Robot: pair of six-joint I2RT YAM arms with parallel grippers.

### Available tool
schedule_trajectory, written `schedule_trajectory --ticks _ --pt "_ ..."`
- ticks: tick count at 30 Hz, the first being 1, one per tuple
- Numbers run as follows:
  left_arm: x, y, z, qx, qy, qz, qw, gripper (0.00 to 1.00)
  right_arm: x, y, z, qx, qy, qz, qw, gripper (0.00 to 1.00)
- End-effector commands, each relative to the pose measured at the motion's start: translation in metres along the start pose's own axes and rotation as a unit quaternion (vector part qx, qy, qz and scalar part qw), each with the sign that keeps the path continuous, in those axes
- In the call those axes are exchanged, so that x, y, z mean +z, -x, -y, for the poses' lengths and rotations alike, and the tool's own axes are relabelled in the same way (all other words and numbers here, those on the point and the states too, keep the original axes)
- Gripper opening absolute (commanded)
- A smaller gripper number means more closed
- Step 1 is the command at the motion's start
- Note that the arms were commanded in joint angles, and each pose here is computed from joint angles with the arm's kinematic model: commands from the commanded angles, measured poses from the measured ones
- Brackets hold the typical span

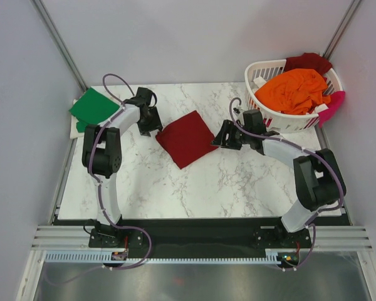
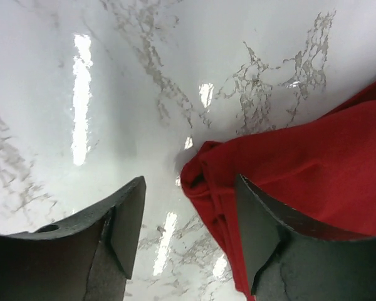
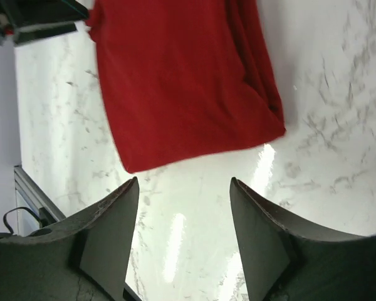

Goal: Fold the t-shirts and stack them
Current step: Fold the tshirt

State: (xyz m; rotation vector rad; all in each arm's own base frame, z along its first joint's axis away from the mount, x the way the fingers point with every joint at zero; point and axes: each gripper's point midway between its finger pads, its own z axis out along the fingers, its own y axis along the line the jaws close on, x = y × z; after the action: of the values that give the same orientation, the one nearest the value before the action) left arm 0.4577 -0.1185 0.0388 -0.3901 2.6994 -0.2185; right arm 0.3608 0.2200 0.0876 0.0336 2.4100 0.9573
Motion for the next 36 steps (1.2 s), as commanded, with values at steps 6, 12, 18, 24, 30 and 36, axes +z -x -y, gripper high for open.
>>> schedule_trajectory --ticks 6,12,18,24,30,36 --pt "-0.095 0.037 0.001 0.037 -0.01 0.087 0.995 0.74 0.003 0.091 -0.074 -0.053 0.097 0.071 0.991 0.68" --pt "-0.143 0.001 0.01 0.076 -0.074 0.074 0.992 0.75 0.072 0.127 -0.091 -0.027 0.209 0.059 0.976 0.61" --pt "-0.144 -0.055 -0.02 0.091 -0.062 0.038 0.993 0.75 0.137 0.127 -0.072 0.041 0.291 0.055 0.954 0.56" --pt "-0.119 -0.07 -0.033 0.087 -0.044 0.029 0.995 0.75 0.147 0.091 -0.033 0.054 0.245 0.058 0.966 0.55" --pt "-0.116 -0.07 -0.006 0.033 -0.101 0.016 0.994 0.75 0.114 0.042 -0.003 0.018 0.134 0.063 0.989 0.55" --pt "-0.099 -0.042 0.021 0.001 -0.157 0.079 0.984 0.75 0.076 0.064 -0.045 -0.041 0.14 0.069 0.987 0.62"
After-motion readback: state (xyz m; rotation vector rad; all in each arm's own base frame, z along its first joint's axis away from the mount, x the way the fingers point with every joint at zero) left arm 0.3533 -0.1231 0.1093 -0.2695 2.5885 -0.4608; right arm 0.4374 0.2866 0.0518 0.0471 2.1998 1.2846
